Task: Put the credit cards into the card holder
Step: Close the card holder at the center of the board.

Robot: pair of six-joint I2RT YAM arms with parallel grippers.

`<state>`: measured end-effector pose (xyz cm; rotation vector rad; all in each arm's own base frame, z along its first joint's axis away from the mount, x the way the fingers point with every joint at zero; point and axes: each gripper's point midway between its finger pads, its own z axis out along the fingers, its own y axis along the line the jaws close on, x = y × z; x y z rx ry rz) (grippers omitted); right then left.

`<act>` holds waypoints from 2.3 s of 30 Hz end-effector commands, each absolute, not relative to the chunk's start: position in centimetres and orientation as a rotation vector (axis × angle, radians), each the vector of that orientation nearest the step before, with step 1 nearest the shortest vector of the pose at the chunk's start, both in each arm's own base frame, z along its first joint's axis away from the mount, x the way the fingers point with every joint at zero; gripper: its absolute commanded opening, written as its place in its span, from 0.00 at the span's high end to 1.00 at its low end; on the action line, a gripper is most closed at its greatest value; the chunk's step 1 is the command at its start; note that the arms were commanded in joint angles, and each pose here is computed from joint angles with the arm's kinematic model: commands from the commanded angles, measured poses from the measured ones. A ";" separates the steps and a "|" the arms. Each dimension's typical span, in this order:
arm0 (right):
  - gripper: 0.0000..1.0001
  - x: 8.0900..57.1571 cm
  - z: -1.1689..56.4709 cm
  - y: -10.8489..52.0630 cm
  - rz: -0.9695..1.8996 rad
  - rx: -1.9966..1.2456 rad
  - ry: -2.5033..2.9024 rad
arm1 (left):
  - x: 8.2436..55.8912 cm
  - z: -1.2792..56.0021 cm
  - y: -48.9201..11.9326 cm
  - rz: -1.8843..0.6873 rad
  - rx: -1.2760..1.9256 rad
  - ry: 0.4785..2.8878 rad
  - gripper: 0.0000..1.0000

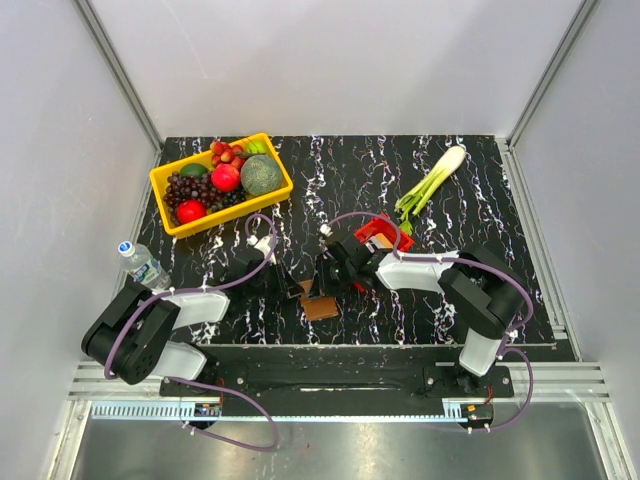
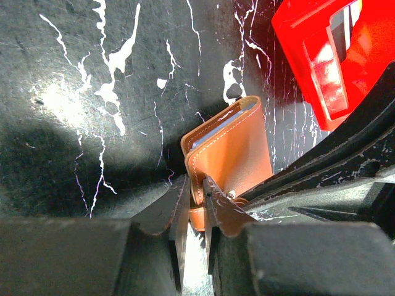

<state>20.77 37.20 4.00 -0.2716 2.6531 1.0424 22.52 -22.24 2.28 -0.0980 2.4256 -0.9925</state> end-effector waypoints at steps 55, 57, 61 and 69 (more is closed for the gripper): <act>1.00 23.7 4.1 35.8 0.788 -0.256 2.626 | 25.2 2.3 -22.5 -0.855 0.119 2.461 0.89; 1.00 23.9 3.8 35.8 0.776 -0.264 2.627 | 25.3 2.3 -22.5 -0.855 0.117 2.458 0.89; 1.00 23.9 3.6 36.1 0.795 -0.268 2.634 | 25.2 2.3 -22.4 -0.858 0.117 2.463 0.89; 1.00 23.9 3.2 35.4 0.760 -0.248 2.635 | 25.1 2.2 -22.5 -0.861 0.118 2.466 0.89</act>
